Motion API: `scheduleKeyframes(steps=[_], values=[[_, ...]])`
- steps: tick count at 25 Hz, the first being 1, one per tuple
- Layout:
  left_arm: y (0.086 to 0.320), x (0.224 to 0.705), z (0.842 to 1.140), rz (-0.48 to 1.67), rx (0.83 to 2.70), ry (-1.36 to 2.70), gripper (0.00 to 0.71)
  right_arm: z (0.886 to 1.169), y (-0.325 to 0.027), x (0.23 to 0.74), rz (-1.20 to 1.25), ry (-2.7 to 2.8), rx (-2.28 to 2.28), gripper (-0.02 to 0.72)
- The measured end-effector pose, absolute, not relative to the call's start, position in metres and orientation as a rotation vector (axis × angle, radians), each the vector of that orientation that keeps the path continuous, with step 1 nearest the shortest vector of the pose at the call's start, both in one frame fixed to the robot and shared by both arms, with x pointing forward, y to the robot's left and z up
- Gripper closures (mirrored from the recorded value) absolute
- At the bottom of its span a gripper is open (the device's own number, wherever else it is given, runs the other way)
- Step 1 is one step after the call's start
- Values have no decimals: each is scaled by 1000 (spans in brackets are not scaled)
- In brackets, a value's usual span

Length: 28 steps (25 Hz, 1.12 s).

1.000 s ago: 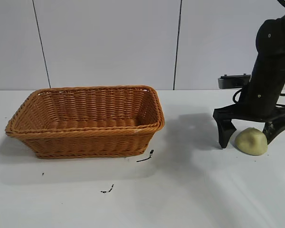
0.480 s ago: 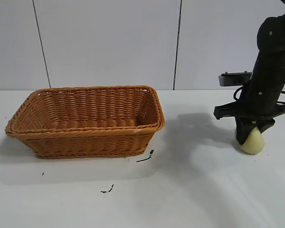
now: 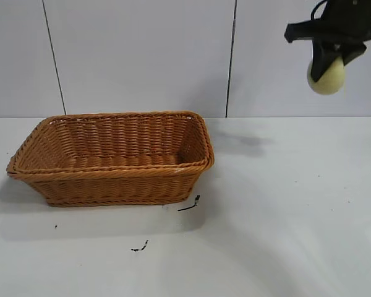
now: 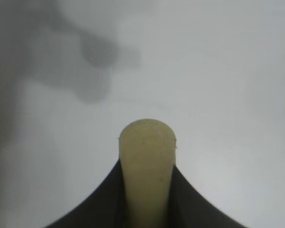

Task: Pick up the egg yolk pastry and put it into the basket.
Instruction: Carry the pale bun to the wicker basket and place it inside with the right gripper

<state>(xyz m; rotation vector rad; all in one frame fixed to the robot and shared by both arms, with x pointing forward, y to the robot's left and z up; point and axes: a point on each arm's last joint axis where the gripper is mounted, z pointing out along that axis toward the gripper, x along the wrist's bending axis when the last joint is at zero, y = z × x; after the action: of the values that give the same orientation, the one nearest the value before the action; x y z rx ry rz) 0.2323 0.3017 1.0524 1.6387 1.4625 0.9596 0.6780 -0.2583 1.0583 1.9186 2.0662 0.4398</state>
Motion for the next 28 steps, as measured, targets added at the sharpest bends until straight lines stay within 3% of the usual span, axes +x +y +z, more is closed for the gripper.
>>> scheduleKeyframes(steps=[5,14,22,28], values=[[302,232,1052,960,1639,1463,14,1081,-223,676,497,2122,1804,608],[302,232,1052,960,1639,1463,14,1096,-90,650,677,2339,1450,608],[302,232,1052,960,1639,1463,14,1034,-2,637,663,2514,1263,608],[302,232,1052,960,1639,1463,14,966,18,653,635,2543,1241,609]])
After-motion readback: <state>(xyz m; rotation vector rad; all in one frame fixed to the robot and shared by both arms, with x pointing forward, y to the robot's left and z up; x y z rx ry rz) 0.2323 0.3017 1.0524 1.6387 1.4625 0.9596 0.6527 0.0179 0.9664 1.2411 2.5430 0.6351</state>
